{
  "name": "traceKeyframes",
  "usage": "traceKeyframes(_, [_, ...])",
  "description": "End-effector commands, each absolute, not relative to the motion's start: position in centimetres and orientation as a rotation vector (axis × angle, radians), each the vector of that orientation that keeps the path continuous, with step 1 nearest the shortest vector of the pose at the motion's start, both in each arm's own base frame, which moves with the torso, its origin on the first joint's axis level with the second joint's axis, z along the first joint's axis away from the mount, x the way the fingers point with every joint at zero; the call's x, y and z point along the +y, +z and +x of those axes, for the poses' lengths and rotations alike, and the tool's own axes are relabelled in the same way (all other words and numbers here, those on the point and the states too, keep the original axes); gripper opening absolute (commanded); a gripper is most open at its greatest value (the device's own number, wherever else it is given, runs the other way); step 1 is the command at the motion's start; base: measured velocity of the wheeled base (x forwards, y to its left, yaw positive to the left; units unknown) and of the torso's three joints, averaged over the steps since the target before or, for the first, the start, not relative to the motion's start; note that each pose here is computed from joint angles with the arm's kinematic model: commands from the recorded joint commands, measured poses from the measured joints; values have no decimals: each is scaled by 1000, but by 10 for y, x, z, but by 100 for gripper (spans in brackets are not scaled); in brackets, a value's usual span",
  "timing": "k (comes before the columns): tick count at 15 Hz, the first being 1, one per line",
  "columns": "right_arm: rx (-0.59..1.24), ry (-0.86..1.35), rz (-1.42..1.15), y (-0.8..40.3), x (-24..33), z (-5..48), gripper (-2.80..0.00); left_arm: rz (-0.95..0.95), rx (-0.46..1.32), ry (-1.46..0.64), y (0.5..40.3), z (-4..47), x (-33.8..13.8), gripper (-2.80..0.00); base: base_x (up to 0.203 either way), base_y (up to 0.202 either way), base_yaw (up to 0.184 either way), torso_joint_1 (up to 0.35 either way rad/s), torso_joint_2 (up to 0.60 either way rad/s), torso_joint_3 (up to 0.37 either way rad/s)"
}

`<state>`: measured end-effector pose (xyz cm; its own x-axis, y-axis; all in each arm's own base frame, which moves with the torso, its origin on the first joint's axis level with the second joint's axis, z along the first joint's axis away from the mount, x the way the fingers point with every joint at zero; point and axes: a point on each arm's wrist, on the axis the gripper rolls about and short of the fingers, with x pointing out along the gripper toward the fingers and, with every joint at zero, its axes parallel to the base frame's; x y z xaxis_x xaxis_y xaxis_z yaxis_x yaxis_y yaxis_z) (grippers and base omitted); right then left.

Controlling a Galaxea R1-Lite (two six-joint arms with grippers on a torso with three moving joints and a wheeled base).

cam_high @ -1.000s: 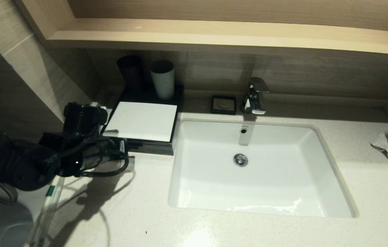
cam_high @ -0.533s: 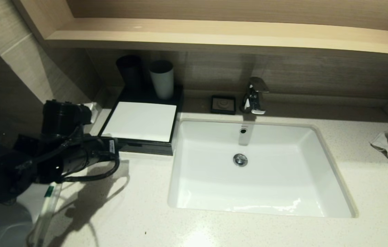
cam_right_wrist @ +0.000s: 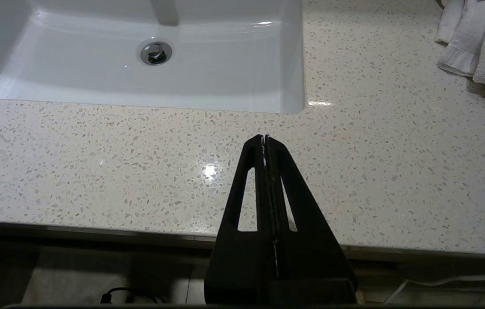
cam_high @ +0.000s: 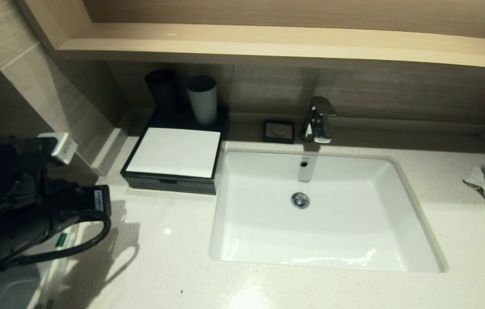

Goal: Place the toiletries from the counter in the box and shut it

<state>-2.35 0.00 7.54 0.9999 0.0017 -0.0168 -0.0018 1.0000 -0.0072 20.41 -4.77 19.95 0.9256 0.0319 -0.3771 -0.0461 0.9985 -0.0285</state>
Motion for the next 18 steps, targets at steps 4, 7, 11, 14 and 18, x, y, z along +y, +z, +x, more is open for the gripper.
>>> traceKeyframes(4, [17,2,-9,75,0,-24,-280,-34,300,219,208,167,-4,-280,0,0,0,0,0,0])
traceKeyframes(7, [17,2,-8,75,0,-24,-280,-39,220,249,210,131,3,-280,0,0,0,0,0,0])
traceKeyframes(11, [17,0,-8,75,0,-24,-280,-11,95,250,203,77,5,-280,0,0,0,0,0,0])
traceKeyframes(14, [17,2,-8,75,0,-24,-280,9,53,250,196,54,5,-280,0,0,0,0,0,0])
traceKeyframes(18, [17,2,-8,75,0,-24,-280,39,63,248,185,27,5,-280,0,0,0,0,0,0])
